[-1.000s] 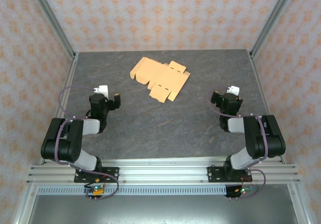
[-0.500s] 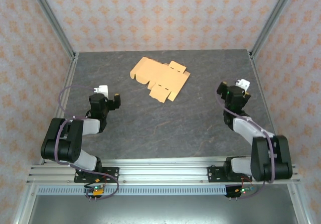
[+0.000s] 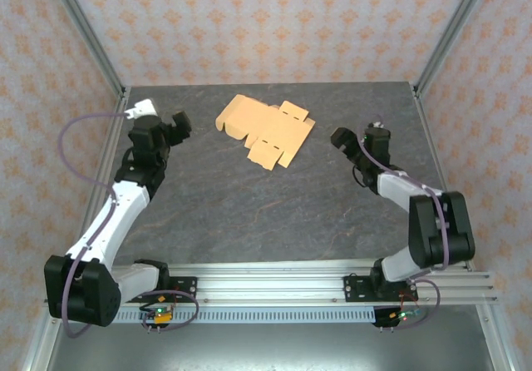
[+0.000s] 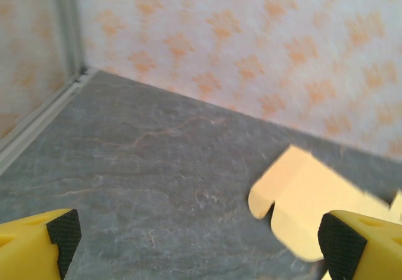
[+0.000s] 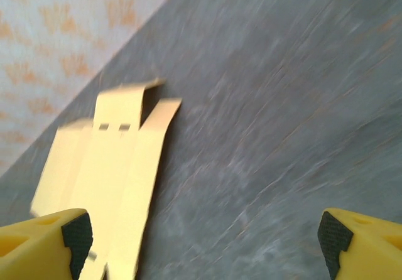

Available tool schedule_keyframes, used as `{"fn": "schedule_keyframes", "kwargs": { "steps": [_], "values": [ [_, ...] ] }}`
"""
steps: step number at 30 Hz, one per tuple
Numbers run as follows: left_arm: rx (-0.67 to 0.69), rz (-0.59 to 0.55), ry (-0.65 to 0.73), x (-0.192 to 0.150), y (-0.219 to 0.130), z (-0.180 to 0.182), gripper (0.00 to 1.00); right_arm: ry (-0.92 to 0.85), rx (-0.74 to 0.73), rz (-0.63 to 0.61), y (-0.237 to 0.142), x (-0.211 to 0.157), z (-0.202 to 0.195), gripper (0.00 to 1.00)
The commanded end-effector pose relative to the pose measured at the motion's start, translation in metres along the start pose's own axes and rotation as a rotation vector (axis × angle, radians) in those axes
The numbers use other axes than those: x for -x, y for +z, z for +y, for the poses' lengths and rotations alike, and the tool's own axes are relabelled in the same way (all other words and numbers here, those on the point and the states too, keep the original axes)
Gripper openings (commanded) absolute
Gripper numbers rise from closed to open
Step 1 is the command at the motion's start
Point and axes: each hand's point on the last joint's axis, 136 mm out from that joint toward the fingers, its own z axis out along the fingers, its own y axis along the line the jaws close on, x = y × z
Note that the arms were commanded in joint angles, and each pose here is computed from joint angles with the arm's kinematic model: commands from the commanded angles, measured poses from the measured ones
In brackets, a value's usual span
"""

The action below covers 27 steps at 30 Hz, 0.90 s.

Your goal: Fold the paper box

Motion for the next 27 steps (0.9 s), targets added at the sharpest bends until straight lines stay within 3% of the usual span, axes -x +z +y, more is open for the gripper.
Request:
{"fn": "schedule_keyframes", "kwargs": {
  "steps": [1,7,10,13,18,22,27],
  "values": [
    [0.25,0.188,-0.146,-0.034,-0.012,0.049,1.0,0.062,0.145,0.104,0.014,-0.014,0.05,0.93],
    [0.01,0.396,0.033,-0.074,0.006,-0.01,1.0,0.26,0.159,0.201,0.049,-0.038,0.065,0.91],
    [-0.037,0.376,0.101,-0.085,0.004,-0.032,1.0,0.363,0.159,0.232,0.069,-0.051,0.064,0.88],
    [-0.038,0.41,0.068,-0.096,0.009,-0.035,1.0,0.438,0.162,0.255,0.087,-0.062,0.063,0.85],
    [-0.156,0.423,0.055,-0.106,0.001,-0.048,1.0,0.434,0.159,0.28,0.106,-0.075,0.075,0.84],
    [-0.161,0.417,0.115,-0.099,-0.01,-0.045,1.0,0.41,0.156,0.294,0.117,-0.079,0.082,0.81],
    [-0.026,0.41,0.114,-0.095,-0.015,-0.019,1.0,0.413,0.14,0.288,0.129,-0.079,0.081,0.77]
  ]
}}
